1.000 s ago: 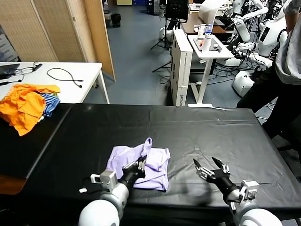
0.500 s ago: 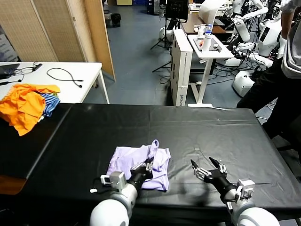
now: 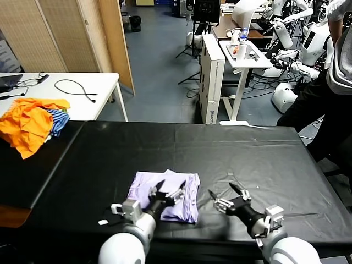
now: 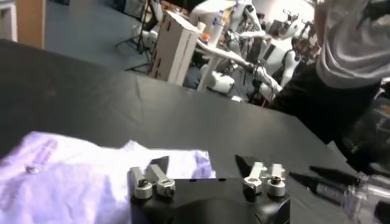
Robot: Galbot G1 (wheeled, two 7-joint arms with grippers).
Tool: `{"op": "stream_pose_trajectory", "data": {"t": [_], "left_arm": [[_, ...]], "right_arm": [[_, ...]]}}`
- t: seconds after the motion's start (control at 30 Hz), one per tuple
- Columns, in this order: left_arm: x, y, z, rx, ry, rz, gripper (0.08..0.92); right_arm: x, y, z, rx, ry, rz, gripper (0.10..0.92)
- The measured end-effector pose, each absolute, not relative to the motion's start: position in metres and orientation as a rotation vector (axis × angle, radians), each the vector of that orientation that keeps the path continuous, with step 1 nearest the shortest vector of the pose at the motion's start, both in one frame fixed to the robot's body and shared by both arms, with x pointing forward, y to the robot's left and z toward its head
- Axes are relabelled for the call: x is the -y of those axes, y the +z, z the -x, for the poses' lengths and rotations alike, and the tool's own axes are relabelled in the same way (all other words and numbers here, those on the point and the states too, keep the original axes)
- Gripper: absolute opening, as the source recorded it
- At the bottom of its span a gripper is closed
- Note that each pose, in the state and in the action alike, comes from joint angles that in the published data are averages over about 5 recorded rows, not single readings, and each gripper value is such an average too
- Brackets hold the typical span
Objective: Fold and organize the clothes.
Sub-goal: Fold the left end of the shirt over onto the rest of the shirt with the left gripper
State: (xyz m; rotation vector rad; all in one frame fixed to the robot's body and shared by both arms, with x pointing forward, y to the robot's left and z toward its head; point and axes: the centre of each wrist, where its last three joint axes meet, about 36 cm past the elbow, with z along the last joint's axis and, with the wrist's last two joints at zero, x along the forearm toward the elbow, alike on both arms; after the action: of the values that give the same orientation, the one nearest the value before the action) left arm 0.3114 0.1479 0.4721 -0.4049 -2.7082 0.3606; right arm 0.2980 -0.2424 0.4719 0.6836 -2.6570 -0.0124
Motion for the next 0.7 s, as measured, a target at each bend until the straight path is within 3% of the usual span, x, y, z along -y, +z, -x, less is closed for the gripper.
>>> {"op": "stream_pose_trajectory", "data": {"t": [0.27,0.7], "left_arm": [[-0.181,0.47,-0.31,2.772,0.228,0.268,0.907],[-0.191,0.459,-0.311,2.769,0.178,0.214,0.907]], "right_arm": [[0.215,0.455,-0.306,2.62,0.03,-0.721,0.907],[0.203,0.428,-0.305,2.523,0.12,-0.631,0.907]]}}
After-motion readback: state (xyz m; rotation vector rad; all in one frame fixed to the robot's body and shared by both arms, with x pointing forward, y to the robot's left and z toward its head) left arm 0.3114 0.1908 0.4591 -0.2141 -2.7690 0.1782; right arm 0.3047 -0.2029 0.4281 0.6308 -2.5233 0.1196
